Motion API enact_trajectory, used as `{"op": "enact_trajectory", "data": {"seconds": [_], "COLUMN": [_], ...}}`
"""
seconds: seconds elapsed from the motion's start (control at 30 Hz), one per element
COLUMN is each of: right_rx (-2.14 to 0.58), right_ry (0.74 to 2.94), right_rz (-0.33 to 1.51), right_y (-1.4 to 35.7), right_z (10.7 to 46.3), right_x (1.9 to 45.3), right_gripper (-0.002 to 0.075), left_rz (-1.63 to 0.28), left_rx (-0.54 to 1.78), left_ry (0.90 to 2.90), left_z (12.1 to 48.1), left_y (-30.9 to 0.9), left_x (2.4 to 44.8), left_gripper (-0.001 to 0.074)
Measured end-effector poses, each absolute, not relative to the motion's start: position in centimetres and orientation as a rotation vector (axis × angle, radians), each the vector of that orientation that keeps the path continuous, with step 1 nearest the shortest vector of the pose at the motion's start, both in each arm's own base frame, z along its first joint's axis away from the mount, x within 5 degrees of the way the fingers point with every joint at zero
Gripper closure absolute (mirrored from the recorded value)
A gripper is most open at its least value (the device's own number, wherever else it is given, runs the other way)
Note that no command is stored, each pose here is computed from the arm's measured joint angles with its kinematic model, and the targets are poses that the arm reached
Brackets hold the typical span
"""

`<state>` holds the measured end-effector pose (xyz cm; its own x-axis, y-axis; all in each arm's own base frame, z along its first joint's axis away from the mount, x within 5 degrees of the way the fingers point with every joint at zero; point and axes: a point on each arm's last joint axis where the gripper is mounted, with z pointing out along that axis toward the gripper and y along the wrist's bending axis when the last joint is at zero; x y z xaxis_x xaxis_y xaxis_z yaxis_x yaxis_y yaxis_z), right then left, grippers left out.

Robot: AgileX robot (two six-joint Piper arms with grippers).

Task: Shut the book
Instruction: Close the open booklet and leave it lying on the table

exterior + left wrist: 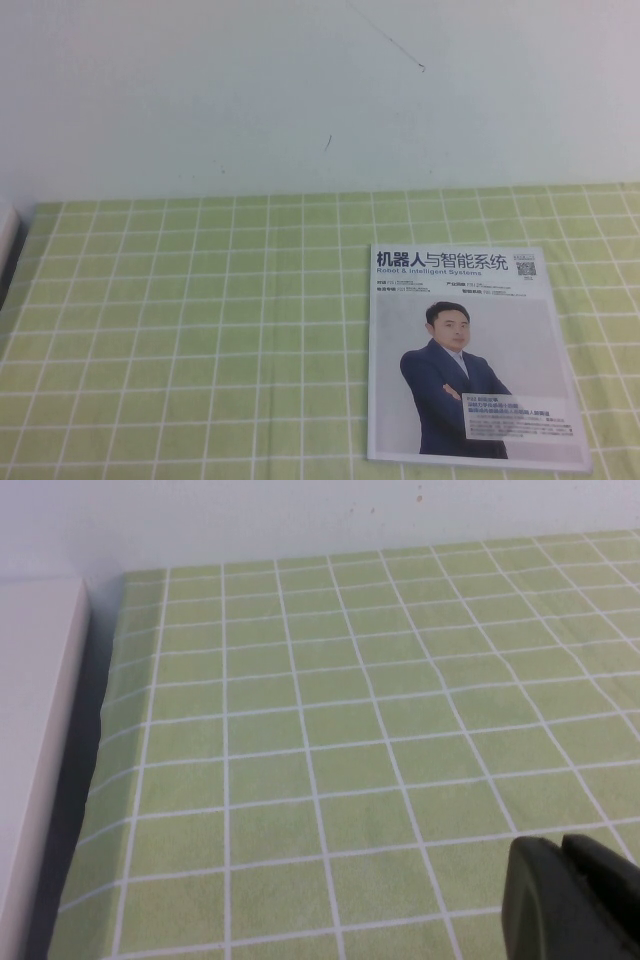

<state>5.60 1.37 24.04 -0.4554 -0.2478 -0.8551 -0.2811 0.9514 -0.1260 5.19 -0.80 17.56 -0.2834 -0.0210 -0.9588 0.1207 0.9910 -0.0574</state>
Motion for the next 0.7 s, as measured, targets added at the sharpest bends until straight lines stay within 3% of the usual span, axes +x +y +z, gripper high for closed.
{"op": "enact_trajectory", "data": {"seconds": [0.27, 0.47, 0.7], "right_rx": [-0.376, -0.397, -0.303], "right_ry": [2.062, 1.976, 1.936], "right_rz": [0.038, -0.093, -0.179], "right_y": [1.3, 0.7, 0.1], "right_z": [24.0, 23.0, 17.7], "right_x": [5.6, 4.8, 4.8], "right_gripper": [0.0729, 0.0729, 0.0729], "left_rz": [-0.136, -0.135, -0.134], "left_rx": [0.073, 0.074, 0.075], "left_ry": [1.854, 1.854, 1.854], "left_z": [17.6, 17.6, 17.6], "left_y": [-0.8, -0.8, -0.8], "left_x": [5.2, 5.2, 5.2], "left_gripper": [0.0738, 0.0738, 0.0738]}}
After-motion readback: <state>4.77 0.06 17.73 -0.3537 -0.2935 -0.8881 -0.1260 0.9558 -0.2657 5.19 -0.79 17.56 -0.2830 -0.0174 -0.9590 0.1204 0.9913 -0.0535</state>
